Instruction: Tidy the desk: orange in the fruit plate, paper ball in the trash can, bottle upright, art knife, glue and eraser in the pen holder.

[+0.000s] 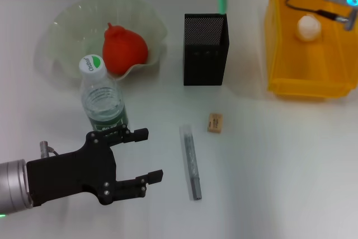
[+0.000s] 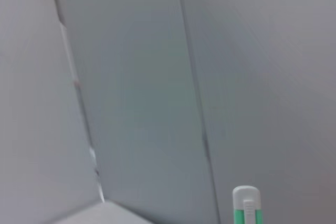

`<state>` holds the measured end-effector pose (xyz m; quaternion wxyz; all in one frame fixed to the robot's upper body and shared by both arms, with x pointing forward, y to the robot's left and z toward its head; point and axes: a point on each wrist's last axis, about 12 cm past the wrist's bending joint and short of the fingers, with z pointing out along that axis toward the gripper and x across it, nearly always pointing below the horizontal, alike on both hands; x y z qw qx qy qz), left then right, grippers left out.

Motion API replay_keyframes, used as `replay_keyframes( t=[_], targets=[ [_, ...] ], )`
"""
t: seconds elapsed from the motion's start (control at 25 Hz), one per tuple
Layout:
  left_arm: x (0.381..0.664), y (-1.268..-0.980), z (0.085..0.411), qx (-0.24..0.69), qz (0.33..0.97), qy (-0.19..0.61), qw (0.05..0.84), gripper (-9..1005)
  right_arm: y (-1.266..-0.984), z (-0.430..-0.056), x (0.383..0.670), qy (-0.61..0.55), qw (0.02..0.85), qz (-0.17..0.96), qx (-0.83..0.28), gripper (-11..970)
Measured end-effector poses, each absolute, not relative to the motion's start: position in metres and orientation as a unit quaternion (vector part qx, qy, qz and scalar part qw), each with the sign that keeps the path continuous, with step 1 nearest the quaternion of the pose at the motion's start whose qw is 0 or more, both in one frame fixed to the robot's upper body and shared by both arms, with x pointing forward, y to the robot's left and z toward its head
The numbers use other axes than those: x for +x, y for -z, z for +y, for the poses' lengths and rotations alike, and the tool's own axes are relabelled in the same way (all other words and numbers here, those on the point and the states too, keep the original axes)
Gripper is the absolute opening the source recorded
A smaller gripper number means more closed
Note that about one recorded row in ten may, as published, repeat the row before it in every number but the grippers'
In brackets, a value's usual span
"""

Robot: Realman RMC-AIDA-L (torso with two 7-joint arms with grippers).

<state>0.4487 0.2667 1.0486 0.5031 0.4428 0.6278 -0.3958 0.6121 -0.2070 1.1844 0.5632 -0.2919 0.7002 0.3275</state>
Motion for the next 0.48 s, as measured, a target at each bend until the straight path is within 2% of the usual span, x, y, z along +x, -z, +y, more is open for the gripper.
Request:
replay_keyframes(
  t=[0.04, 0.08, 0.24, 0.48],
  targets=[
    [0.449, -1.049, 0.267, 0.443, 0.628, 0.396, 0.503, 785, -1.17, -0.202, 0.618, -0.334, 0.574, 0.687, -0.295, 229],
    [0.449, -1.049, 0.267, 0.443, 0.628, 0.396, 0.503, 785, -1.17, -0.202, 0.618, -0.334, 0.574, 0.687, -0.295, 231],
    [0.449, -1.049, 0.266, 0.443, 0.627, 0.396, 0.503, 785, -1.137, -0.193, 0.624, -0.325, 0.589, 0.675, -0.304, 242],
    [0.45, -1.049, 0.265, 0.444, 0.627, 0.398, 0.502, 785, -1.119, -0.189, 0.624, -0.316, 0.59, 0.68, -0.301, 259]
  ],
)
